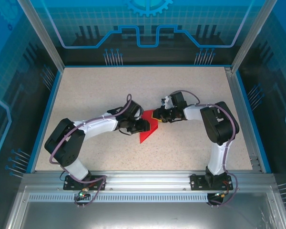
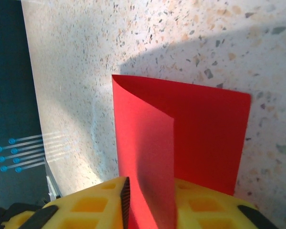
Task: Fold a paper plane with a square sheet of paper (pick it up from the middle)
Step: Fourth fold the wing at the center of the table.
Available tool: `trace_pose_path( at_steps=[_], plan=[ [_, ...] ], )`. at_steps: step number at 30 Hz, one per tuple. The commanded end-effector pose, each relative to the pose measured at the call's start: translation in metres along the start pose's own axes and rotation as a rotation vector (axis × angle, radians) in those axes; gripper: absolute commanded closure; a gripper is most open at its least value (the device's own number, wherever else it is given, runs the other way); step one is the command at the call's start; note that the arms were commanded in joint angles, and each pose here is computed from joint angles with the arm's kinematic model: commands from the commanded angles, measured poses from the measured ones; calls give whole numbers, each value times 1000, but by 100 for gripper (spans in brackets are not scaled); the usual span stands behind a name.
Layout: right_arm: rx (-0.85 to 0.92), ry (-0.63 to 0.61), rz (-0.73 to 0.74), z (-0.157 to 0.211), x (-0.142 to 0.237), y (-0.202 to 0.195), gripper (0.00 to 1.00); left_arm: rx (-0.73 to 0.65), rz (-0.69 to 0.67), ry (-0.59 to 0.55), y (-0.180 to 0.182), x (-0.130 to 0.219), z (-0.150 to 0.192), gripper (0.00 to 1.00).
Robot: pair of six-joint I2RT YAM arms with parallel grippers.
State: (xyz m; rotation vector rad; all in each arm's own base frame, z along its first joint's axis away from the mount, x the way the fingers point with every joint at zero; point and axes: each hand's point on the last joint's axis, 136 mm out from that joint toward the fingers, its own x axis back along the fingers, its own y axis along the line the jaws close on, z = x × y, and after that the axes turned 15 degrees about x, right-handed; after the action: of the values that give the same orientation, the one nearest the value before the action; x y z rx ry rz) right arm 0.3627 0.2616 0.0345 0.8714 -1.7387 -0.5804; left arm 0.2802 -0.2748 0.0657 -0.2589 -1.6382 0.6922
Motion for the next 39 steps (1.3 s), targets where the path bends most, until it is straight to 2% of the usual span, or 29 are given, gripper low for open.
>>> trace_pose_path(
  at_steps=[1, 7, 21, 34, 39],
  plan=[
    [-4, 27, -35, 0, 1, 1, 82, -18, -44, -42, -1, 0, 6, 50],
    [-17, 12, -66, -4, 5, 8, 90, -99, -195, -130, 4, -9, 11, 46],
    [-2, 36, -111, -4, 12, 25, 89, -210, -442, -331, 16, -24, 8, 44],
    [4, 32, -112, -8, 15, 29, 88, -230, -501, -340, 28, -30, 13, 50],
    [0, 34, -106, -6, 15, 28, 88, -231, -504, -335, 30, -32, 14, 58]
  ],
)
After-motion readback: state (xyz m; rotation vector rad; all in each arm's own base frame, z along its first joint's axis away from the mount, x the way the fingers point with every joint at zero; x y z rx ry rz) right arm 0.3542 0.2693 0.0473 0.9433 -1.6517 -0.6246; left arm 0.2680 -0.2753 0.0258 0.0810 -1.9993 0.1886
